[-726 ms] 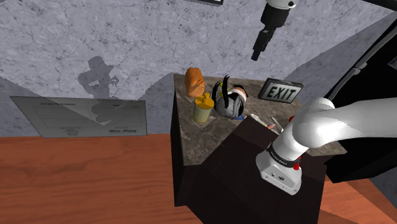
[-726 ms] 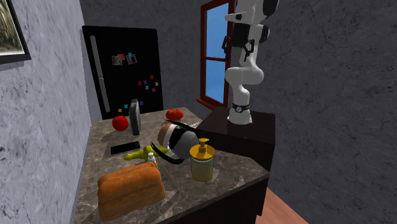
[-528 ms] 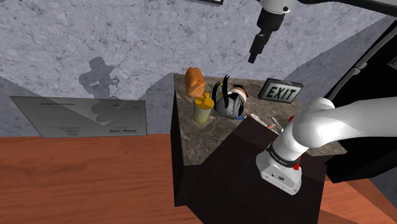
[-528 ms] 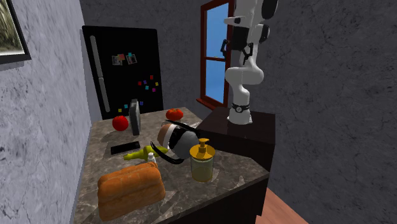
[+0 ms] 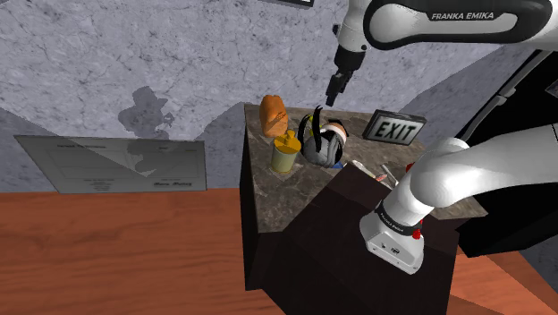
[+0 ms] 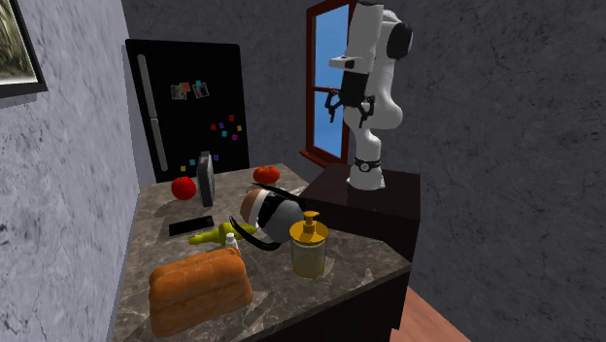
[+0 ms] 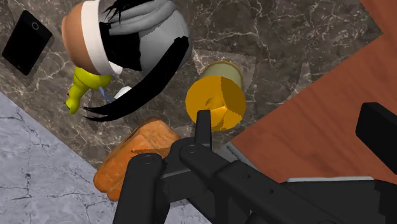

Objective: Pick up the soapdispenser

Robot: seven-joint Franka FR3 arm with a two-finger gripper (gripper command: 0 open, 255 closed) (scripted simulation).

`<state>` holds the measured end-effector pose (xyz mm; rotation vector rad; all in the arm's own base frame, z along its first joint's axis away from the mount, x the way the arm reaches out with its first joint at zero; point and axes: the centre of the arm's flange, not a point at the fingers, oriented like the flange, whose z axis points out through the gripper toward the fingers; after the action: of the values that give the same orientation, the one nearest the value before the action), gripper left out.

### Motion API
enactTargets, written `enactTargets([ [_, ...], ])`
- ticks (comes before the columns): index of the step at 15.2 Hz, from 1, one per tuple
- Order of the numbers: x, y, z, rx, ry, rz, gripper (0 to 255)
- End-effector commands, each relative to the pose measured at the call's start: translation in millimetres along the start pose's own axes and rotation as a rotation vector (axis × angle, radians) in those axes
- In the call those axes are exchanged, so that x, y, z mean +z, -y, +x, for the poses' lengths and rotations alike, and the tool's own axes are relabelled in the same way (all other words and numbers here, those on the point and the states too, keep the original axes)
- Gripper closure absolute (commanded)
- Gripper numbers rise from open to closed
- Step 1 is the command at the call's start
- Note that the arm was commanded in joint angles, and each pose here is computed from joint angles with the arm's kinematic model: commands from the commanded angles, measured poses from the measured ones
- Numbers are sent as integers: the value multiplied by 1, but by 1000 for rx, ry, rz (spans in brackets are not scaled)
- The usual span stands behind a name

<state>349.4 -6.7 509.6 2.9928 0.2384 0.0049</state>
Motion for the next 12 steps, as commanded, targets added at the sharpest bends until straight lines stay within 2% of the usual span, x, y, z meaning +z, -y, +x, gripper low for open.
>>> enactTargets([
  [1, 23, -3, 9, -3, -5, -3, 0],
  [12, 149, -25, 75, -17, -14, -19, 0],
])
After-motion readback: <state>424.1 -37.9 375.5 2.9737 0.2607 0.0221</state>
